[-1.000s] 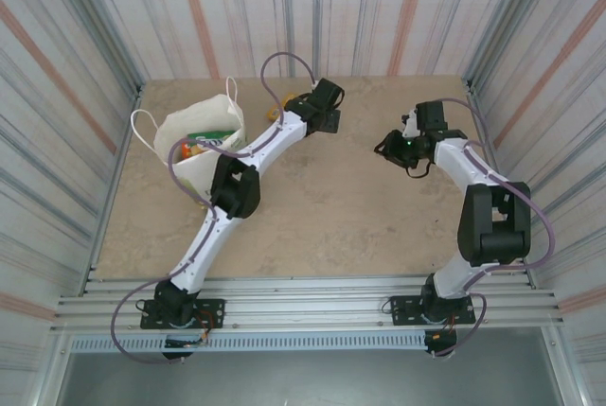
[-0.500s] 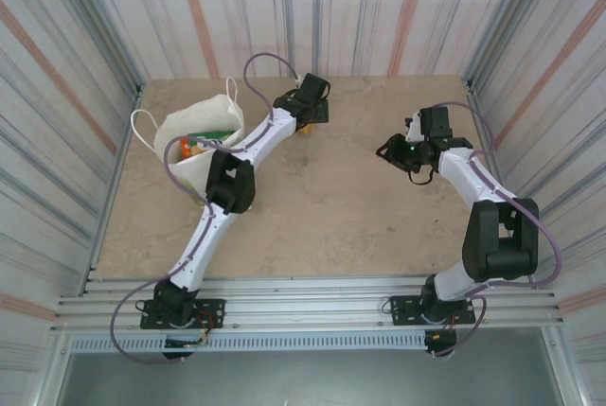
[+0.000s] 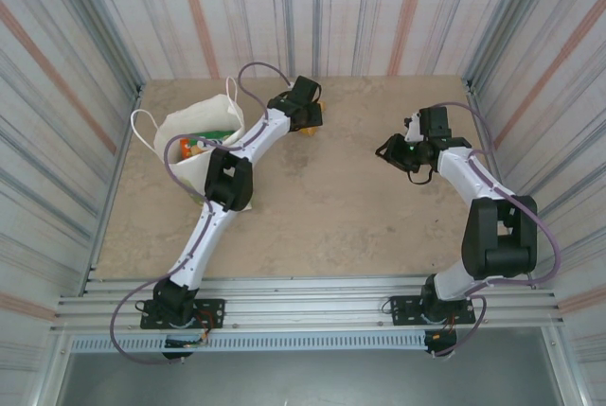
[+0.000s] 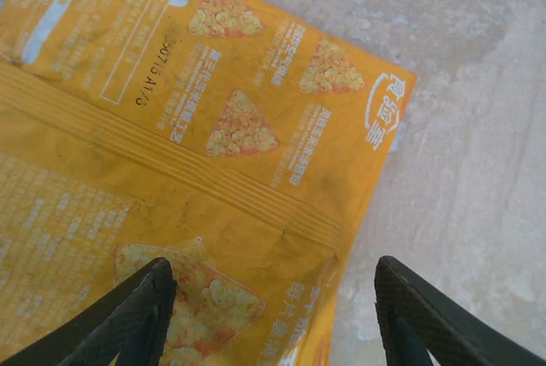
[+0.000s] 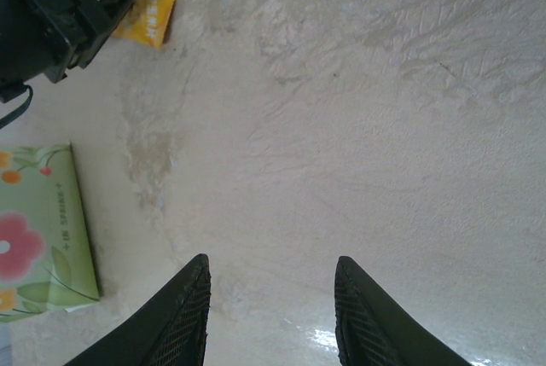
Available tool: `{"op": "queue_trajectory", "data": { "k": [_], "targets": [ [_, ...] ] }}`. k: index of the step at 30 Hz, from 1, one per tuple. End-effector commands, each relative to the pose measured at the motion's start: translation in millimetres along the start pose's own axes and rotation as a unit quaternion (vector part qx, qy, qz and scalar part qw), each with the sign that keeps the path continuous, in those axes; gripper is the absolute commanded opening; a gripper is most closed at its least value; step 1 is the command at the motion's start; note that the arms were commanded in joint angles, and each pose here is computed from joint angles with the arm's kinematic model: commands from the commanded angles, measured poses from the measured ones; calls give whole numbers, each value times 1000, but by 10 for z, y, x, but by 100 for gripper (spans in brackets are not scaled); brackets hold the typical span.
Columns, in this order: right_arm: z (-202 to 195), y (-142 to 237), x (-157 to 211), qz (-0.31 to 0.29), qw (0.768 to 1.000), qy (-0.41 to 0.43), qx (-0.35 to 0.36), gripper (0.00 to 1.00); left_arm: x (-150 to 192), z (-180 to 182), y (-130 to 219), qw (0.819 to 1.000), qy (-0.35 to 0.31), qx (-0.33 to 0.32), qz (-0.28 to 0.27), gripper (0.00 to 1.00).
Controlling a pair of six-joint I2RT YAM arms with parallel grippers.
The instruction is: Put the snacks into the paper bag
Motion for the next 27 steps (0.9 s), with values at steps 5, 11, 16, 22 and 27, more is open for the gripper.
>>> {"op": "queue_trajectory", "data": {
  "k": [5,11,16,22,27],
  "targets": [
    [13,25,-10,4,1000,-10,-3,41,528,-246,8,991,-12,61,115,64],
    [-28,123,-1,-7,1000,-13,20,41,778,-683,260,981,-52,110,149,65],
    [-223,204,37,-3,997,-56,59,41,970,-1051,542,972,-72,146,170,66],
    [-331,263,81,6,994,-82,71,42,1101,-1450,997,962,-78,193,179,66],
    [-347,206,78,16,995,-84,57,43,932,-1495,1354,966,-74,201,144,66]
  ]
}}
Point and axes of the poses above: each hand's point on the last joint's axis, 136 mm out from that joint toward the fingers, its own y axis back along the fingers, its own z axis along the line the jaws close on, x = y × z, the point moved 5 cm from there along y, back along the fingers, and after that the axes turned 9 degrees about -y, right-handed, at the moved point
